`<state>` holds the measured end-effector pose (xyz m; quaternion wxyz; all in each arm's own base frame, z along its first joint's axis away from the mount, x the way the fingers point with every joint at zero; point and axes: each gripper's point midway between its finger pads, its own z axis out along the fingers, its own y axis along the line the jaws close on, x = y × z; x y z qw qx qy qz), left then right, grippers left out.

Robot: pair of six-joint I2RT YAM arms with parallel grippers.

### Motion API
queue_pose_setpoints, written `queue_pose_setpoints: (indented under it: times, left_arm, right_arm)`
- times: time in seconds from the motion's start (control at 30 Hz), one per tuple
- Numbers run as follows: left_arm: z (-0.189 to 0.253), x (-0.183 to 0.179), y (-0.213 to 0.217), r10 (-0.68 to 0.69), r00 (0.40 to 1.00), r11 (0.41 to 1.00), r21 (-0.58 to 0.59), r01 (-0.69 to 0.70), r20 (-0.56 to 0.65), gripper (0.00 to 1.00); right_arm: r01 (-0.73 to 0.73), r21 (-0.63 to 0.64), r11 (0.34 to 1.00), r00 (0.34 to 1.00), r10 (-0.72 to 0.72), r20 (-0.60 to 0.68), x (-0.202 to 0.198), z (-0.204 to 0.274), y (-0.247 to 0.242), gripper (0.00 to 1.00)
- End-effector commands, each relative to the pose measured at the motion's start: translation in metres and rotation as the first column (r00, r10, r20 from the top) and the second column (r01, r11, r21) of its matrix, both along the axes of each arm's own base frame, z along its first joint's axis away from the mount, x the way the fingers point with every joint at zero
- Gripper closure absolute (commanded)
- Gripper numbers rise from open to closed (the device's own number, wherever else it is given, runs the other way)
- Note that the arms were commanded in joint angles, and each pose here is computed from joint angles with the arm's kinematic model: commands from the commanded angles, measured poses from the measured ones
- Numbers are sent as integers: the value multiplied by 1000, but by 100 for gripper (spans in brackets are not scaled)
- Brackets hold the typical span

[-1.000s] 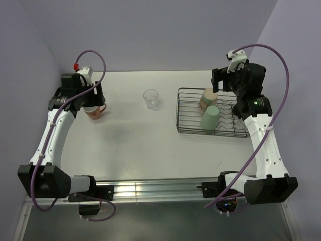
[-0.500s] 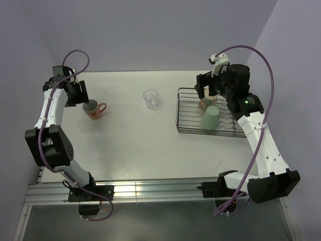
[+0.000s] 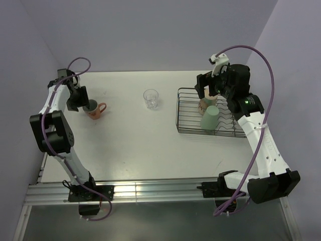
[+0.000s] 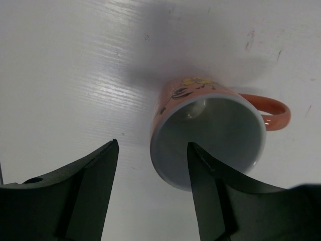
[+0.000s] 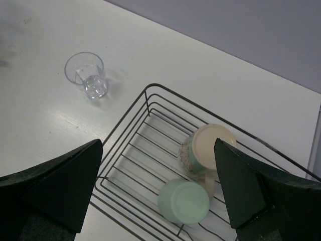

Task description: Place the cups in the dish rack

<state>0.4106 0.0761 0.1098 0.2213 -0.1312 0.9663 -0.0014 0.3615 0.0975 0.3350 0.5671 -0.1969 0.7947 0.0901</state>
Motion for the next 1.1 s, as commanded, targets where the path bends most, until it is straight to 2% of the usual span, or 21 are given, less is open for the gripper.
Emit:
queue_pose_setpoints:
  times: [0.0, 0.17, 0.37, 0.5, 0.67, 0.7, 0.8, 0.93, 1.03, 1.07]
  left_arm:
    - [0, 13, 1, -17, 999, 1000, 1, 17, 27, 36]
    - [-18, 16, 2, -19, 1000, 1000, -1, 19, 5, 39]
    - [-28, 19, -6, -24, 1000, 999, -40, 24, 4, 53]
    - [-35, 17, -11, -26, 1000, 998, -64, 26, -12, 70]
    - [-40, 16, -16, -38, 999, 996, -82, 37, -9, 82]
    - [-40, 15, -17, -40, 999, 996, -84, 40, -9, 88]
    - [-44, 15, -18, -48, 999, 995, -83, 47, -12, 100]
    - [-36, 19, -25, -76, 997, 992, -97, 76, 11, 100]
    - [-5, 30, -31, -114, 988, 987, -103, 125, 108, 100]
    - [21, 36, -31, -124, 974, 986, -87, 142, 188, 100]
  right_arm:
    - [-2, 13, 1000, 1000, 2, 24, -2, 6, 2, 0]
    - [-5, 20, 1000, 1000, 5, 10, -1, -2, 4, 0]
    - [-15, 39, 999, 1000, 16, -23, 1, -24, 9, 0]
    - [-33, 71, 997, 998, 36, -46, 1, -27, 15, 0]
    - [-63, 120, 991, 995, 71, -65, -1, -25, 25, 0]
    - [-68, 133, 989, 995, 77, -62, -1, -24, 27, 0]
    - [-86, 193, 977, 994, 98, -50, -6, -18, 34, 0]
    - [-101, 263, 959, 990, 124, -72, -11, -14, 43, 0]
    - [-146, 297, 944, 982, 175, -75, -17, -4, 52, 0]
    - [-150, 315, 937, 979, 185, -83, -18, -1, 55, 0]
